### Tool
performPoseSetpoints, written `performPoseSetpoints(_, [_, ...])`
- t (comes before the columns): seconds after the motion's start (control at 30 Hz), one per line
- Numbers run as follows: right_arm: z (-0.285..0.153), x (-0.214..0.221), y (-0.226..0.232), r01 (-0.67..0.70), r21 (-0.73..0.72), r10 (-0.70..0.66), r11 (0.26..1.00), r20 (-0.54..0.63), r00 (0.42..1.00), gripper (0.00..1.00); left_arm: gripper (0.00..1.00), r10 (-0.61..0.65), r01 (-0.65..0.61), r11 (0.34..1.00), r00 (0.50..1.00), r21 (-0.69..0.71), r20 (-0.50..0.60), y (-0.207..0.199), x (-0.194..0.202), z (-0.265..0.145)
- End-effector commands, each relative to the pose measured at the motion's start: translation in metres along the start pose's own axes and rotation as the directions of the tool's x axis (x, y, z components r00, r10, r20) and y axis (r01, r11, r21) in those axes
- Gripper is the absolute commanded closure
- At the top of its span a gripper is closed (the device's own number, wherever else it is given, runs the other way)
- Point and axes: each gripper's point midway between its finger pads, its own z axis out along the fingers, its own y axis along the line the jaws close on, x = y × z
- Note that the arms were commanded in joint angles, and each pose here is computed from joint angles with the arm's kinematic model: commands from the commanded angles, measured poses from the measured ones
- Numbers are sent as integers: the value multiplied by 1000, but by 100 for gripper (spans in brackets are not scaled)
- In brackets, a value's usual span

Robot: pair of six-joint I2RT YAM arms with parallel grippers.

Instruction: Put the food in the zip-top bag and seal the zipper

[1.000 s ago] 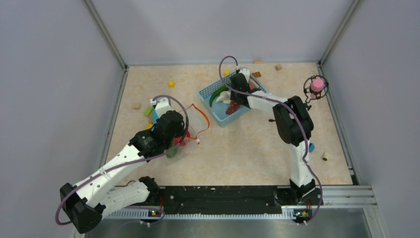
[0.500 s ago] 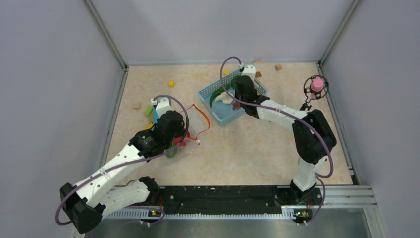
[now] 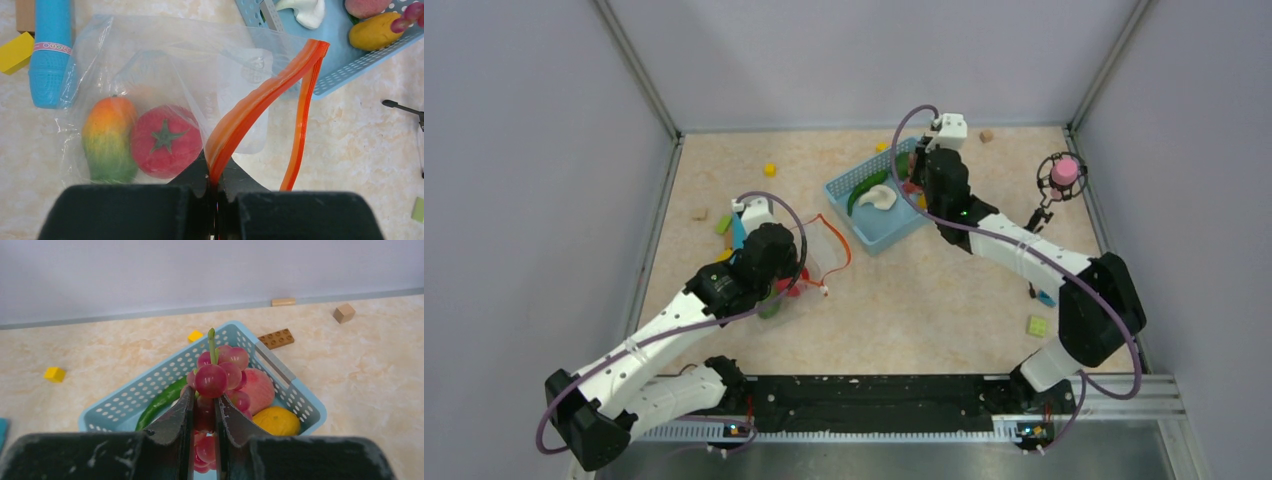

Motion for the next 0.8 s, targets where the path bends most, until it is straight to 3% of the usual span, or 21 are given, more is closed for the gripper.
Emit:
performPoseSetpoints(0.0, [-37, -59, 31, -90, -177, 111, 980, 108, 988, 100, 100, -12, 11, 999, 1000, 39, 27, -10, -9, -1])
performPoseSetpoints(0.13, [-76, -65, 66, -91, -336, 132, 937, 100, 986, 100, 100, -9, 8, 999, 1000, 48, 22, -11, -9, -1])
performPoseSetpoints(0.37, [-148, -51, 128, -190, -606, 238, 773, 0, 971, 100, 100, -13, 12, 998, 1000, 66, 18, -13, -9, -4])
performPoseSetpoints(0.53, [-177, -33, 162, -222, -680, 266, 699, -40, 963, 100, 100, -8, 8, 995, 1000, 101, 2, -20, -6, -4])
performPoseSetpoints(0.77, [-181, -3, 189, -297, -700, 313, 650, -109, 943, 100, 100, -12, 13, 991, 1000, 135, -10, -25, -4, -8])
